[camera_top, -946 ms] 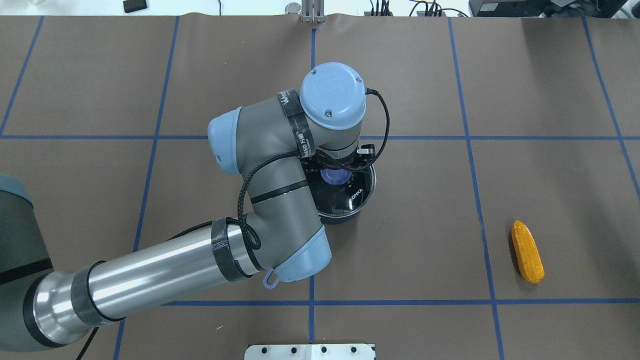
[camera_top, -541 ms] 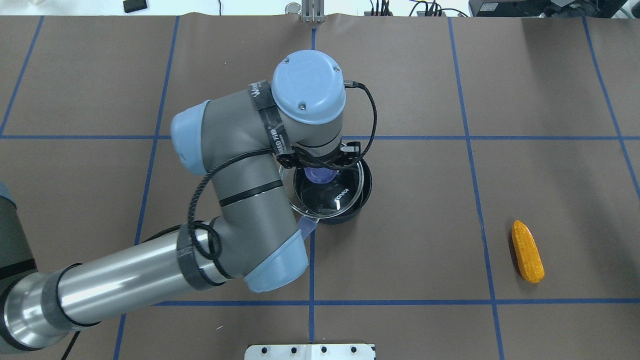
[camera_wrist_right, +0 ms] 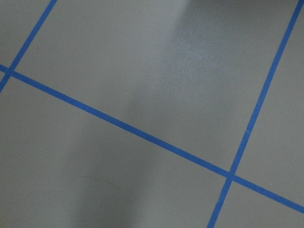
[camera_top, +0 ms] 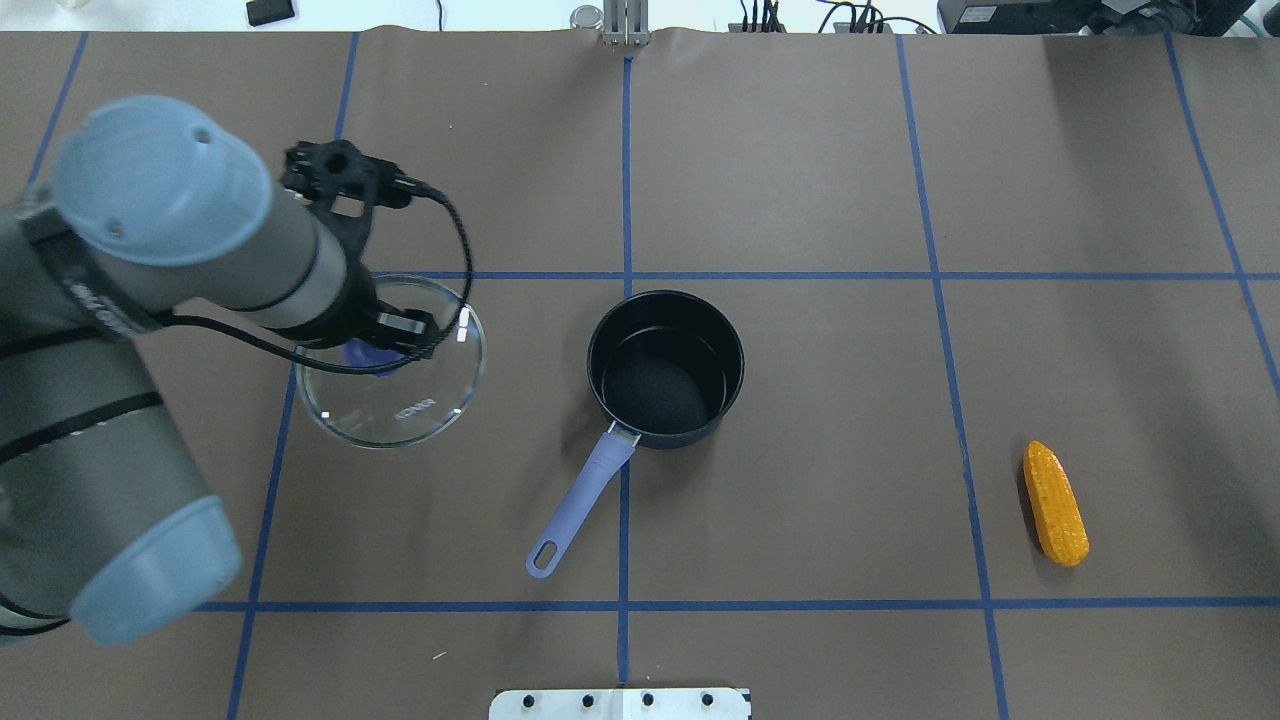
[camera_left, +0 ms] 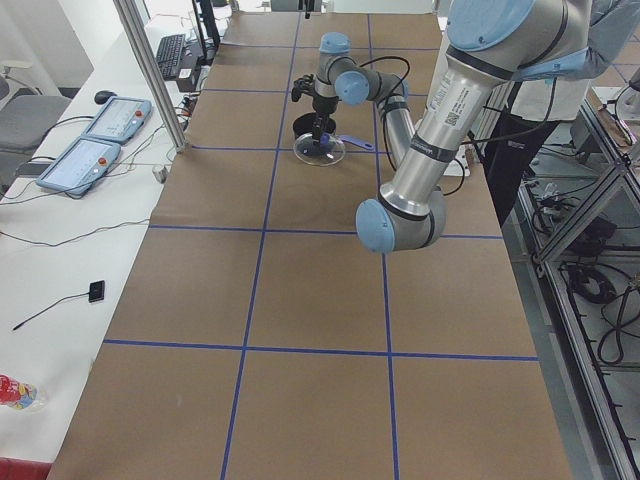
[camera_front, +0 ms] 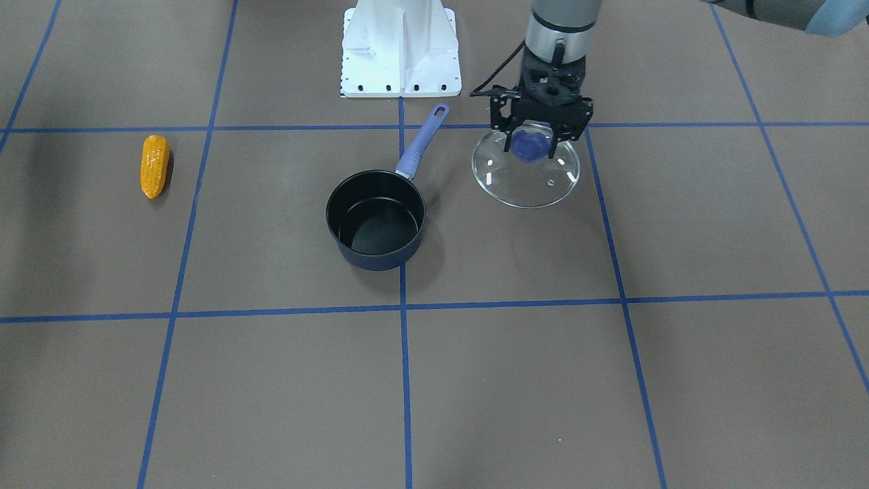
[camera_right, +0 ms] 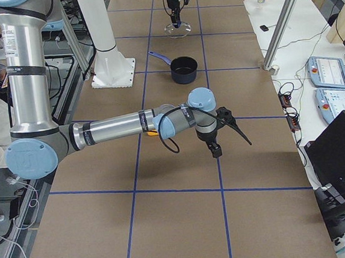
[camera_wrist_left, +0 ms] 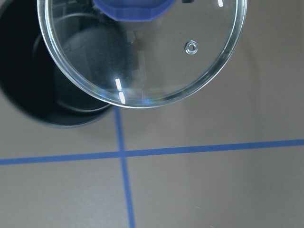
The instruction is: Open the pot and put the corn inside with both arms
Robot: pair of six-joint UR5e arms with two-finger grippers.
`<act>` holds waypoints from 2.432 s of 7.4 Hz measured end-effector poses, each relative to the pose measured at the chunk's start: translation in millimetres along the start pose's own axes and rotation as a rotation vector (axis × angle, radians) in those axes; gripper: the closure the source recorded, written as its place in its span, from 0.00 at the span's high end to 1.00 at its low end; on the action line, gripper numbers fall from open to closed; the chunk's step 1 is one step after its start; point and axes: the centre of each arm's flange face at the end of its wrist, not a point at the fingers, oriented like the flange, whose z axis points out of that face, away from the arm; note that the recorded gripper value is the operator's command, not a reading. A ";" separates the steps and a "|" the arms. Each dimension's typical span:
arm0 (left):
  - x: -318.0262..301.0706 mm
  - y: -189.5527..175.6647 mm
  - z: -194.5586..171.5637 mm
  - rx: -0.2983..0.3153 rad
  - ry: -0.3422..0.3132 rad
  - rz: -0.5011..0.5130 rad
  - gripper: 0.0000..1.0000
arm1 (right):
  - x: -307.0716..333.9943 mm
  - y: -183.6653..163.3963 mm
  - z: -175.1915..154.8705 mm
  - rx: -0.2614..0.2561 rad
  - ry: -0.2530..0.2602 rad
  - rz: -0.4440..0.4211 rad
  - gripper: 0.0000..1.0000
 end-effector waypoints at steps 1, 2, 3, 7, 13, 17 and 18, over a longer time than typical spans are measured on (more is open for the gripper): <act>-51.5 7.9 -0.3 -0.020 -0.004 0.048 0.26 | -0.2 0.0 0.6 -0.001 -0.001 -0.001 1.00; -108.0 19.5 4.5 -0.031 0.000 0.092 0.26 | -0.4 0.0 1.0 -0.002 -0.001 -0.001 1.00; -165.4 37.7 11.6 -0.042 0.012 0.133 0.26 | -0.4 0.0 1.2 -0.002 -0.001 -0.001 1.00; -347.2 131.6 104.9 -0.037 0.072 0.262 0.25 | -0.8 0.7 1.9 -0.004 -0.001 -0.001 1.00; -405.0 172.1 160.5 -0.013 0.138 0.207 0.87 | -2.1 -0.4 2.8 -0.005 0.000 -0.004 1.00; -405.3 166.5 161.1 0.011 0.106 0.210 0.99 | -3.2 -1.1 3.4 -0.006 -0.001 -0.006 1.00; -404.1 164.4 160.1 0.009 0.107 0.208 0.99 | -4.2 -1.4 3.5 -0.005 -0.003 -0.001 1.00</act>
